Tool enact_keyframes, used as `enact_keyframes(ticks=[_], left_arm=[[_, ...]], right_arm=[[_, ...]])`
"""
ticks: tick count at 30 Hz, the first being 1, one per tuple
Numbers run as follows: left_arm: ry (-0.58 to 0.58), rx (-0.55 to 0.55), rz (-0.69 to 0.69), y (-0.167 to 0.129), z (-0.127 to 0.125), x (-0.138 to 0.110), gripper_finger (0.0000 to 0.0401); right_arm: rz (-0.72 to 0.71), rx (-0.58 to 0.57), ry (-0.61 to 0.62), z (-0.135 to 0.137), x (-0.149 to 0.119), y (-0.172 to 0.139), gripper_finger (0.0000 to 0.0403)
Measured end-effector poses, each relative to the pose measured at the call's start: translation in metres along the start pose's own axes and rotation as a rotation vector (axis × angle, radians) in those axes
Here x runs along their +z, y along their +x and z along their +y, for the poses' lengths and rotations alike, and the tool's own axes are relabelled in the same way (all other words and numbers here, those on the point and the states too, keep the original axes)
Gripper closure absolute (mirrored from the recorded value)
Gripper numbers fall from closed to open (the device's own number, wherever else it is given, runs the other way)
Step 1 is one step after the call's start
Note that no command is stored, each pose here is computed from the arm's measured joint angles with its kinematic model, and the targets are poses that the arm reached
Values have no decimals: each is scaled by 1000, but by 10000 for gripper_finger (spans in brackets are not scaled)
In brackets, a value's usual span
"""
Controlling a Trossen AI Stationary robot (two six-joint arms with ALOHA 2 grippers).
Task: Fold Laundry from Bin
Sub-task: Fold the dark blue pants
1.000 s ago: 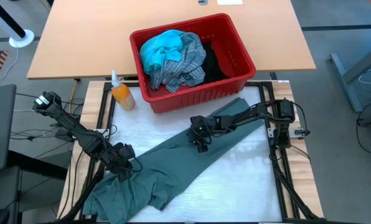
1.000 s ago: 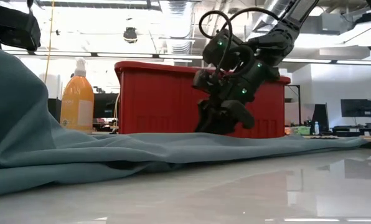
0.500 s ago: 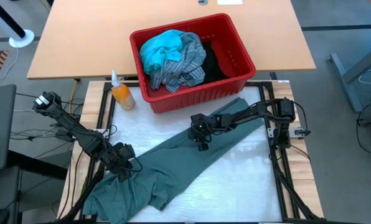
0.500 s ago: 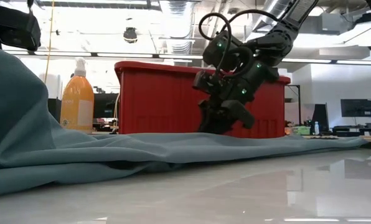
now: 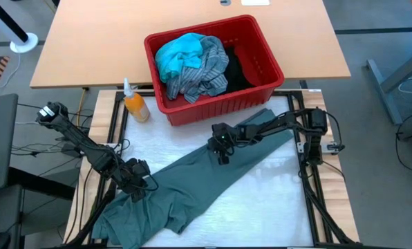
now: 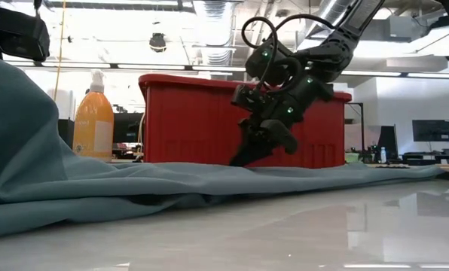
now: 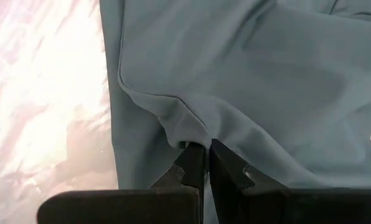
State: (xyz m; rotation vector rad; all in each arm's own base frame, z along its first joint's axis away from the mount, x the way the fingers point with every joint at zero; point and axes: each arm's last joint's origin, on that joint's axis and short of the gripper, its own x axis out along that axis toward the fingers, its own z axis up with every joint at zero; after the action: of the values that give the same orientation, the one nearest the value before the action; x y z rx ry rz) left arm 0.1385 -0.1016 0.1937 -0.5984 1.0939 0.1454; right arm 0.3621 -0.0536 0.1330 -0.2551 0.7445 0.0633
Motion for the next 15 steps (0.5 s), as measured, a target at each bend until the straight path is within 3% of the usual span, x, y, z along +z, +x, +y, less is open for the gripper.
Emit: enact_keyframes(ticks=[12,15], left_arm=[[-19,-27,59,0,-1,-2,401],[-19,-33,72,0,-1,-2,401]], right_arm=[[47,-63,95,-5,-5,0,377],[47,-72,105,-5,-4,0,359]])
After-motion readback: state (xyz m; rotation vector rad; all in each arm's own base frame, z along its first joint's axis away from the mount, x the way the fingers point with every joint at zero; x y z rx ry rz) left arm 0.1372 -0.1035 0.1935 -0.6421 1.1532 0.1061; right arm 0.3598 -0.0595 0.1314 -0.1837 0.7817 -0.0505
